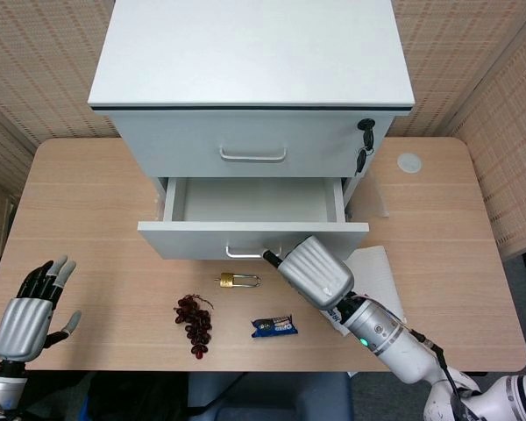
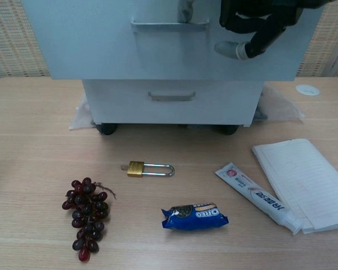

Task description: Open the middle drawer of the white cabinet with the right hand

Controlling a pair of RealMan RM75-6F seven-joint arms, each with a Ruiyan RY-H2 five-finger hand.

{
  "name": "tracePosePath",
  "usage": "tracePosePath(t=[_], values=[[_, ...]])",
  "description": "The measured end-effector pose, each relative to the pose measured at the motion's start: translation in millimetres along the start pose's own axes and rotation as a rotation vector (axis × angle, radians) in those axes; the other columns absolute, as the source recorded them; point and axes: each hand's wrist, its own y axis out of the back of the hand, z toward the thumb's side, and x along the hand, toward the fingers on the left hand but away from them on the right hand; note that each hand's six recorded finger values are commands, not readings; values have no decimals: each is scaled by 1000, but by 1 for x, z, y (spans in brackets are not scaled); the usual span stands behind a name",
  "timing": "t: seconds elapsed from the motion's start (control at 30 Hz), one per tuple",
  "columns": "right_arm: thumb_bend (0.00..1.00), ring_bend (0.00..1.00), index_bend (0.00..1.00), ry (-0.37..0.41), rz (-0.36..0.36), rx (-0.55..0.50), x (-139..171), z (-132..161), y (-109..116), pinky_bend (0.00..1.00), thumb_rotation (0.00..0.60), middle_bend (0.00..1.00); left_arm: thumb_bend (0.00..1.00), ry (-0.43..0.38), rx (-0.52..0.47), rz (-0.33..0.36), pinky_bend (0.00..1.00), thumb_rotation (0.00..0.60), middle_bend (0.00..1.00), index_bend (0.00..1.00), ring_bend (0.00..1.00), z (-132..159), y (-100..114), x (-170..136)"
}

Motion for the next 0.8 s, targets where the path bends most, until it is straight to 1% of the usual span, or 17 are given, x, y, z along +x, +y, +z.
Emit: tracePosePath(t=[0.33,0.53,0.67,0.8], values=[[390,887,250,39,-2,6,12,11,3,843,600,876,326,-1,1,2,104,600,0,25,0,1,1,-1],[391,887,250,64,-24,6,20,19,9,843,600,876,326,-1,1,4,104,600,0,25,0,1,2,-1],[390,887,250,73,-62,-3,25,20,15,843,600,874,326,1,0,6,104,600,0,25,0,0,2,-1],[388,887,250,72,-136,-24,33,17,26,843,600,862,326,1,0,7,104,600,0,25,0,0,3,-1]])
